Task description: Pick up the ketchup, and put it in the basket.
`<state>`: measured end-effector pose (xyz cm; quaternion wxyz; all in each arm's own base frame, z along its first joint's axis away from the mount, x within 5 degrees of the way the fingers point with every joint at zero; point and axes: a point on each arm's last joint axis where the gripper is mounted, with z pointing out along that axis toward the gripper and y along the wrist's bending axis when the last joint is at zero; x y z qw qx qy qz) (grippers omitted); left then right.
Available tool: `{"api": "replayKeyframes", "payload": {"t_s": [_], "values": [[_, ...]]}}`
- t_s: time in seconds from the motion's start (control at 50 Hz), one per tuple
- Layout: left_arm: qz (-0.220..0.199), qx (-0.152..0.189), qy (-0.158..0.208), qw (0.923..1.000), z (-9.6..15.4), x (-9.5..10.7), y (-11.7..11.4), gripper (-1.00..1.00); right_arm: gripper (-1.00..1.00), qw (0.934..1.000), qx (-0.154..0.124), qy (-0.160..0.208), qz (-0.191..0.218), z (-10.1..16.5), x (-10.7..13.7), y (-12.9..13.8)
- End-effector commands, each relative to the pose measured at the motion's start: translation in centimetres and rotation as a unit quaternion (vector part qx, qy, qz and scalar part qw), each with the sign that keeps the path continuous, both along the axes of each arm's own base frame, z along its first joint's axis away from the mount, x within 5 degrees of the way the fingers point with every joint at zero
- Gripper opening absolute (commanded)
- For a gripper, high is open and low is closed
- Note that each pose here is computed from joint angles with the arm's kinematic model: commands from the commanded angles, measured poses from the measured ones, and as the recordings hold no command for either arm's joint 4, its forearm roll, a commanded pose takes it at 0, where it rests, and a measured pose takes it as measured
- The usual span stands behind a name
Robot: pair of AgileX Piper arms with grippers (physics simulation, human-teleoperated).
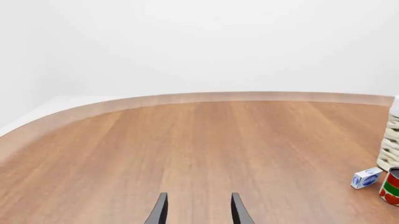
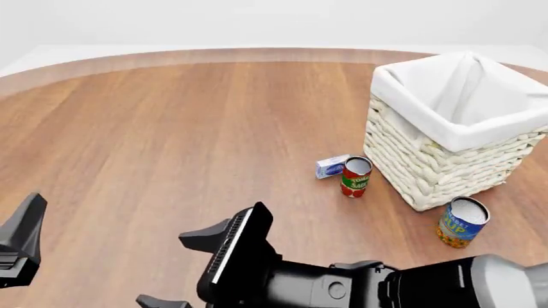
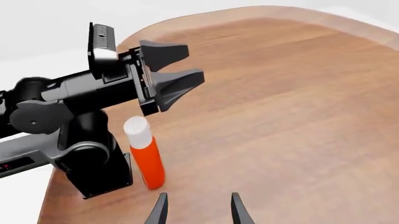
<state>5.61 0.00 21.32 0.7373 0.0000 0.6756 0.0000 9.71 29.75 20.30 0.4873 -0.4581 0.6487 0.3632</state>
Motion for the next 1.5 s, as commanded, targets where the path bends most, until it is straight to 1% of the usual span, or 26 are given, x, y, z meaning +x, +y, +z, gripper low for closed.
{"api": "replayKeyframes", "payload": {"t_s": [0.02,0.04,0.08,0.22,0.28,0.32,0.34,0.4,0.42,0.68,0.78,0.88,1.18,1.36,1.5], "values": [[0.000,0.000,0.000,1.0000,0.0,0.0,0.0,1.00,1.00,0.9995,0.013,0.017,0.024,0.4,-1.8,0.5],[0.000,0.000,0.000,1.0000,0.0,0.0,0.0,1.00,1.00,0.9991,0.022,0.022,0.028,0.9,-2.2,0.3],[0.000,0.000,0.000,1.0000,0.0,0.0,0.0,1.00,1.00,0.9989,0.025,0.025,0.031,1.1,-2.5,0.3],[0.000,0.000,0.000,1.0000,0.0,0.0,0.0,1.00,1.00,0.9989,0.014,0.026,0.037,0.6,-2.6,1.1],[0.000,0.000,0.000,1.0000,0.0,0.0,0.0,1.00,1.00,0.9989,0.004,0.023,0.041,0.2,-2.7,1.6],[0.000,0.000,0.000,1.0000,0.0,0.0,0.0,1.00,1.00,0.9988,0.006,0.025,0.042,0.3,-2.8,1.7],[0.000,0.000,0.000,1.0000,0.0,0.0,0.0,1.00,1.00,0.9988,0.003,0.024,0.042,0.4,-2.6,2.2],[0.000,0.000,0.000,1.0000,0.0,0.0,0.0,1.00,1.00,0.9987,0.000,0.024,0.044,0.4,-2.7,2.5],[0.000,0.000,0.000,1.0000,0.0,0.0,0.0,1.00,1.00,0.9978,-0.014,0.035,0.054,-0.7,-3.1,4.7],[0.000,0.000,0.000,1.0000,0.0,0.0,0.0,1.00,1.00,0.9977,-0.012,0.037,0.056,-0.8,-3.3,4.8],[0.000,0.000,0.000,1.0000,0.0,0.0,0.0,1.00,1.00,0.9979,-0.011,0.039,0.051,-0.7,-2.9,5.0],[0.000,0.000,0.000,1.0000,0.0,0.0,0.0,1.00,1.00,0.9978,-0.010,0.038,0.054,-0.4,-3.1,5.2],[0.000,0.000,0.000,1.0000,0.0,0.0,0.0,1.00,1.00,0.9971,-0.015,0.044,0.060,-0.9,-3.4,6.5],[0.000,0.000,0.000,1.0000,0.0,0.0,0.0,1.00,1.00,0.9971,-0.012,0.046,0.059,-0.8,-3.3,7.0],[0.000,0.000,0.000,1.0000,0.0,0.0,0.0,1.00,1.00,0.9968,-0.016,0.052,0.059,-1.4,-3.3,7.6]]}}
